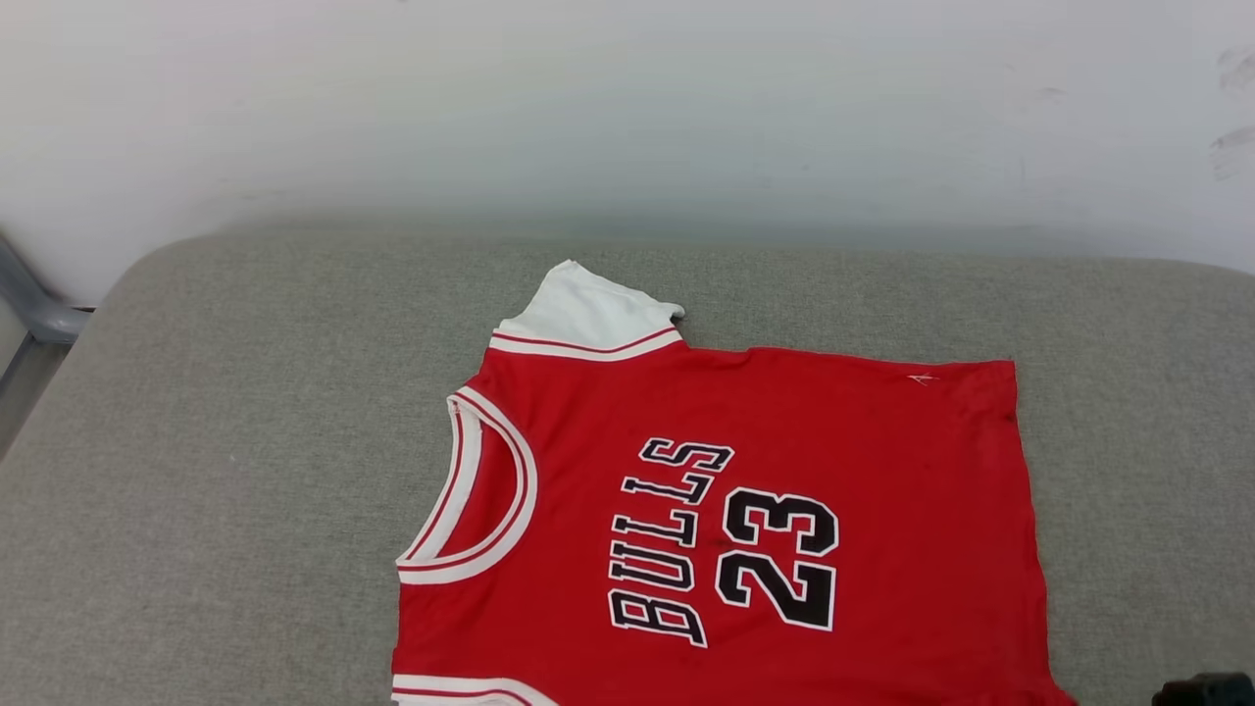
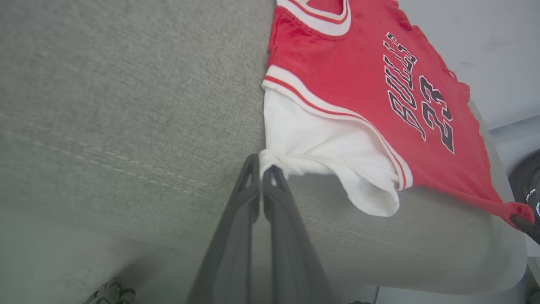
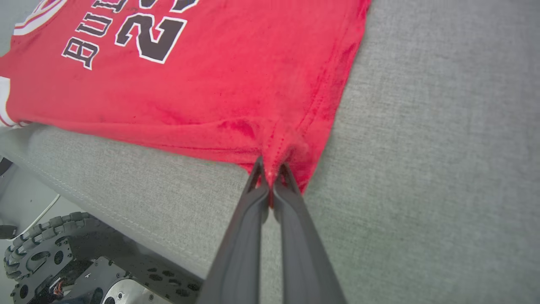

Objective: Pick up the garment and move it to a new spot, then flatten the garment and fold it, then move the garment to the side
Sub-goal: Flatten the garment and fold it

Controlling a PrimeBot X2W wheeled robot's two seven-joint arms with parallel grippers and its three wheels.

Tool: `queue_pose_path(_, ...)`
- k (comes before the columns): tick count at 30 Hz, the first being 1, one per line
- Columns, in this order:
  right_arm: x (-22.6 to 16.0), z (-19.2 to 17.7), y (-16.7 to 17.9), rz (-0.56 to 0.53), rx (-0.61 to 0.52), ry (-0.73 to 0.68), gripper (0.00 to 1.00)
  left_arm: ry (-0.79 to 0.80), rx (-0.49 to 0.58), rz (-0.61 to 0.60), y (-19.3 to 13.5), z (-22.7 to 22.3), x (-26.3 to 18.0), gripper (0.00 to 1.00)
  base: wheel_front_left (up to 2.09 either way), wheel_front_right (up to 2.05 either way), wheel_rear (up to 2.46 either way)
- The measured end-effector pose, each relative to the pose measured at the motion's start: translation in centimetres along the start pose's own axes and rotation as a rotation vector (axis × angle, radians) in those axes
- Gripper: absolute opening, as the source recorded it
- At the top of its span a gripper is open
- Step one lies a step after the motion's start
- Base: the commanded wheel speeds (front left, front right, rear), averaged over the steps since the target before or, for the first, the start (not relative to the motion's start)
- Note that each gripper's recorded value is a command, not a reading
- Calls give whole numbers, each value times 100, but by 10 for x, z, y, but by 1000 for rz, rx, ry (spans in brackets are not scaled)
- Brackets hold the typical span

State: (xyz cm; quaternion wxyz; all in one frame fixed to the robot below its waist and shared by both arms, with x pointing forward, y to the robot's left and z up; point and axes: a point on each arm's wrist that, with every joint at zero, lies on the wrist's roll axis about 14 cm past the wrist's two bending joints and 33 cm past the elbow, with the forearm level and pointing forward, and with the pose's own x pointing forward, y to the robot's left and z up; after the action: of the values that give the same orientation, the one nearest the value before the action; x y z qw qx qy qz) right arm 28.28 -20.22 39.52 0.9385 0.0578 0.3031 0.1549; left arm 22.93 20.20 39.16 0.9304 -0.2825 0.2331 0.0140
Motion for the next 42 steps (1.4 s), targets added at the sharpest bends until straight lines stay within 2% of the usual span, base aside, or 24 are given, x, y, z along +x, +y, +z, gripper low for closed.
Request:
queue_pose_path(10,9,24,-3,-12,15,-65,0,-136,176,-120,-33,67,39,0,0,0,0)
queue_pose_path(17,20,42,-8,-15,17,-97,0,-118,304,-220,-62,98,77,0,0,0,0)
queue_pose_path(23,32,54,-20,-30,7,-102,0,-104,344,-271,-82,115,118,0,0,0,0)
queue_pose_path(34,65,55,-34,-27,-14,-18,0,19,399,-232,-71,106,186,0,0,0,0)
queue_pose_path(42,86,42,-35,-12,-24,65,0,93,415,-186,-54,86,208,0,0,0,0)
